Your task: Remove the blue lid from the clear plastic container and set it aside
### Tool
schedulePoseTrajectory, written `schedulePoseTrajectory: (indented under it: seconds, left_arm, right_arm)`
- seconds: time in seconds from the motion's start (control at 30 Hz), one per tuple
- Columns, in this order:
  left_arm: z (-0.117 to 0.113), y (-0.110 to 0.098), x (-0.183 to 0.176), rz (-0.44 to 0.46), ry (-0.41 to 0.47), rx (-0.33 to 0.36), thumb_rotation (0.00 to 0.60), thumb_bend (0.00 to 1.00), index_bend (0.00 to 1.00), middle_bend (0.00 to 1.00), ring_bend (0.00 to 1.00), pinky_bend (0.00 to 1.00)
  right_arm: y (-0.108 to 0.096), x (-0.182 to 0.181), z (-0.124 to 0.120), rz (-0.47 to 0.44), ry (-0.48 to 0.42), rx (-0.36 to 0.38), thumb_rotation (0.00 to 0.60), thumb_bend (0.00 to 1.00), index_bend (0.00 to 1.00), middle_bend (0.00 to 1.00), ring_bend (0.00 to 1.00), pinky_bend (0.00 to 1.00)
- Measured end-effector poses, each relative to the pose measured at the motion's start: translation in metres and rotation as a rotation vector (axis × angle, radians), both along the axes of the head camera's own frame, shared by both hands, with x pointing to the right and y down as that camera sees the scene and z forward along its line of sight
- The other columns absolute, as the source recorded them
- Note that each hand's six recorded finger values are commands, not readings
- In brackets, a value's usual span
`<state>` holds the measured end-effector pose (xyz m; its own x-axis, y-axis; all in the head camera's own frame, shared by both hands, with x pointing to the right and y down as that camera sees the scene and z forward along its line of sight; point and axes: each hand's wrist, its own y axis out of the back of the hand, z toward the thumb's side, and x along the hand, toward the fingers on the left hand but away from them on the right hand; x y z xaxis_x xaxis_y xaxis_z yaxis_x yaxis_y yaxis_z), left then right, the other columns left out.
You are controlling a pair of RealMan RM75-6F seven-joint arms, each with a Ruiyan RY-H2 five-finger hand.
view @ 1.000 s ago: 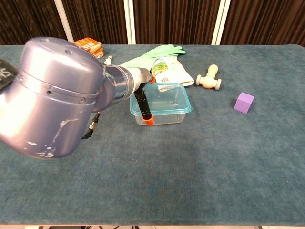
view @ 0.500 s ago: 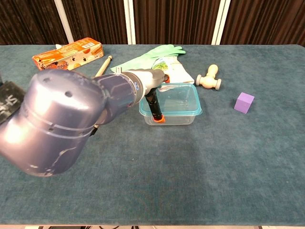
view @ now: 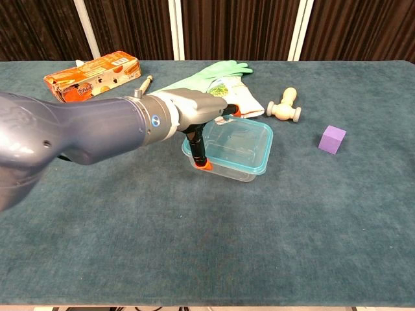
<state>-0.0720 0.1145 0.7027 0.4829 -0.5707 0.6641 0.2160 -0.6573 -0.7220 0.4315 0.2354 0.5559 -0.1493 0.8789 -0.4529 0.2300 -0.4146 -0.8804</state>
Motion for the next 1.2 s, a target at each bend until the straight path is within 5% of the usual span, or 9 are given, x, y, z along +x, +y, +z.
schedulePoseTrajectory:
  seconds: [0.5,1.2]
  left_arm:
    - [-0.007,-0.009,-0.009,-0.078,0.126,-0.073,0.600,0.28,0.15,0.22,0.13,0.25]
    - [0.002,0.004,0.001,-0.053,0.115,-0.113,0.600,0.28,0.15,0.22,0.13,0.25]
  right_arm:
    - [-0.019,-0.051,0.023,-0.099,-0.059,-0.004,0.600,0.21,0.00,0.00,0.00,0.00]
    - [-0.026,-0.145,0.078,-0.163,-0.168,-0.045,0.600,0.21,0.00,0.00,0.00,0.00]
